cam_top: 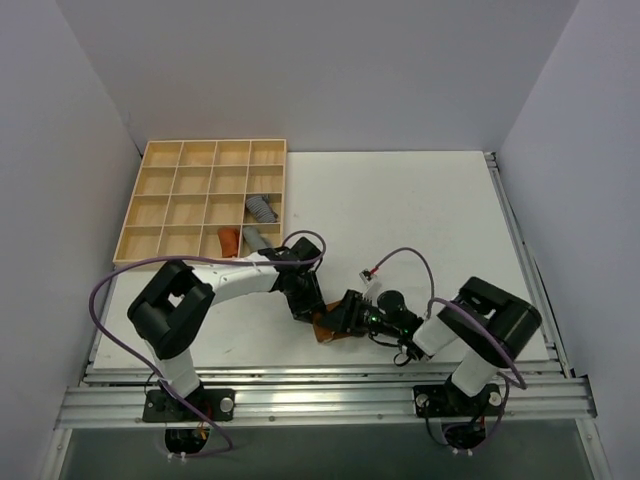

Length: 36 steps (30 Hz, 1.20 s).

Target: Roll the underwear

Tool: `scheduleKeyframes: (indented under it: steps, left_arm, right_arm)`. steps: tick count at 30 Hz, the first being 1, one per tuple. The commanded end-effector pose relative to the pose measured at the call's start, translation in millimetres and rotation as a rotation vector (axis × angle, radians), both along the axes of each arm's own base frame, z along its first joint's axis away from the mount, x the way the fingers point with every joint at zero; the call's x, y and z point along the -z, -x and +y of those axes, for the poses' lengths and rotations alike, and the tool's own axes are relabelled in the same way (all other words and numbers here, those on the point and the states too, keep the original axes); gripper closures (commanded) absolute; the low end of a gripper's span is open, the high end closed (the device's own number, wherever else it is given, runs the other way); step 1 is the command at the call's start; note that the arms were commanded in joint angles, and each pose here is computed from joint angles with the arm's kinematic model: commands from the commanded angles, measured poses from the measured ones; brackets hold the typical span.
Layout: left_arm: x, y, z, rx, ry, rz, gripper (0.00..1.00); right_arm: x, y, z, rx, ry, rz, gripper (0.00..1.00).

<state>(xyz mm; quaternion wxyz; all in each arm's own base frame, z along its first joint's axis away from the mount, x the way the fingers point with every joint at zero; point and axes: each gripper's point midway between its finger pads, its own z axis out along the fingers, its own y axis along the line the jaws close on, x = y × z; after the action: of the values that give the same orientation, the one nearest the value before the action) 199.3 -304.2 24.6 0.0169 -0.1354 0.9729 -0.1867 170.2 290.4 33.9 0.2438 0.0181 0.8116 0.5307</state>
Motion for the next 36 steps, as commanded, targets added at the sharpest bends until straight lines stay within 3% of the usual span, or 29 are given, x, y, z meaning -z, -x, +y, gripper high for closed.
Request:
scheduleKeyframes:
  steps: [1,4,5,6,8,15,20,36]
  left_arm:
    - [25,21,29,0.036,-0.17,0.071,0.75]
    - [26,24,32,0.04,-0.192,0.092,0.76]
    - [25,24,32,0.044,-0.197,0.097,0.77]
    - [25,24,33,0.046,-0.207,0.1,0.79]
    - [25,24,36,0.051,-0.226,0.105,0.8]
    - [19,19,26,0.066,-0.218,0.121,0.8]
    - [18,19,25,0.085,-0.235,0.139,0.8]
    - [20,31,29,0.056,-0.25,0.198,0.8]
  right_arm:
    - [81,20,-65,0.071,0.489,0.167,0.48]
    - [65,7,-67,0.115,0.57,0.138,0.46]
    - [72,17,-83,0.119,0.676,0.181,0.45]
    - [60,2,-79,0.156,0.705,0.134,0.44]
    - [50,9,-79,0.136,0.77,0.099,0.44]
    - [6,18,-39,0.102,0.804,-0.109,0.44]
    - [-6,15,-32,0.094,0.909,-0.21,0.43]
    - [-2,3,17,-0.045,1.019,-0.357,0.44]
